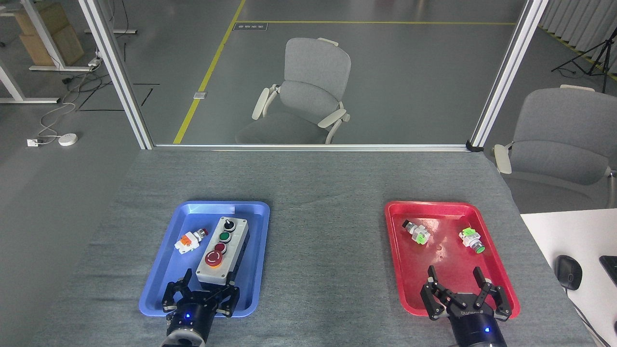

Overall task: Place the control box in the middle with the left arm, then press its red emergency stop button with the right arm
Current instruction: 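Lower the left gripper onto the near end of the control box and grasp it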

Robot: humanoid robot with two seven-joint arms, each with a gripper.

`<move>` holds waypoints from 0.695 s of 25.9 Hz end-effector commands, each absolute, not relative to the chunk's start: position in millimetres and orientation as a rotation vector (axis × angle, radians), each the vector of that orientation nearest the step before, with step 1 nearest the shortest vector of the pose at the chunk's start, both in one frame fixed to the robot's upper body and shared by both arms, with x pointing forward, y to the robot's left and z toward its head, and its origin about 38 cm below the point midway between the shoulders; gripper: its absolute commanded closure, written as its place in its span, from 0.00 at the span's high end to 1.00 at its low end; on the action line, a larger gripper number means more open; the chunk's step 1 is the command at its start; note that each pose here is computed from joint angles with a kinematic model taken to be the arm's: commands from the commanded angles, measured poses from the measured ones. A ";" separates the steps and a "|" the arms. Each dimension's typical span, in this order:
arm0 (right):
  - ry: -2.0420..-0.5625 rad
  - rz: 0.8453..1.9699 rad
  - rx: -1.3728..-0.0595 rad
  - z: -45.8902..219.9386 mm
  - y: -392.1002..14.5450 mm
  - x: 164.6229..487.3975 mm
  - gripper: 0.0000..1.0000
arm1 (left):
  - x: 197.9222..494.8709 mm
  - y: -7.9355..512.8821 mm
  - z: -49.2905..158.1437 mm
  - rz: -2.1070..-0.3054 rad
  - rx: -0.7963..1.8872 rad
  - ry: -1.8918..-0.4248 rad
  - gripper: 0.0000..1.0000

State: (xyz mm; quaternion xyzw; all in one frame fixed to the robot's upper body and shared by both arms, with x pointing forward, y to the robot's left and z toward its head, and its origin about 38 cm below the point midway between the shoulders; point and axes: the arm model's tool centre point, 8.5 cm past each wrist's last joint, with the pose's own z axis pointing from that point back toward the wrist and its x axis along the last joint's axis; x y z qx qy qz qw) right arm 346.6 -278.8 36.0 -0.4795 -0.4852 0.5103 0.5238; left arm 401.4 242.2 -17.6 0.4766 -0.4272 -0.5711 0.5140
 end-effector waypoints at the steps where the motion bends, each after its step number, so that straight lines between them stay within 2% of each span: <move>1: -1.178 1.231 -1.135 35.3 -276.6 346.2 0.98 | 410.1 242.6 -20.8 -1.377 1.132 -1.011 0.99; 7: -1.194 1.237 -1.125 35.1 -273.0 346.1 0.98 | 429.0 242.9 -25.8 -1.380 1.099 -0.980 0.99; 11: -1.246 1.262 -1.098 37.4 -271.3 345.9 0.98 | 438.3 242.8 -22.5 -1.378 1.097 -0.979 0.99; 15: -1.220 1.252 -1.090 30.6 -279.6 345.0 0.98 | 442.1 241.7 -20.0 -1.375 1.096 -0.986 0.98; 16: -1.216 1.252 -1.087 29.0 -279.9 344.8 0.98 | 442.5 241.0 -19.9 -1.378 1.094 -0.989 0.94; 18: -1.226 1.251 -1.093 32.5 -278.0 349.1 0.98 | 443.6 240.4 -18.8 -1.384 1.093 -0.994 0.79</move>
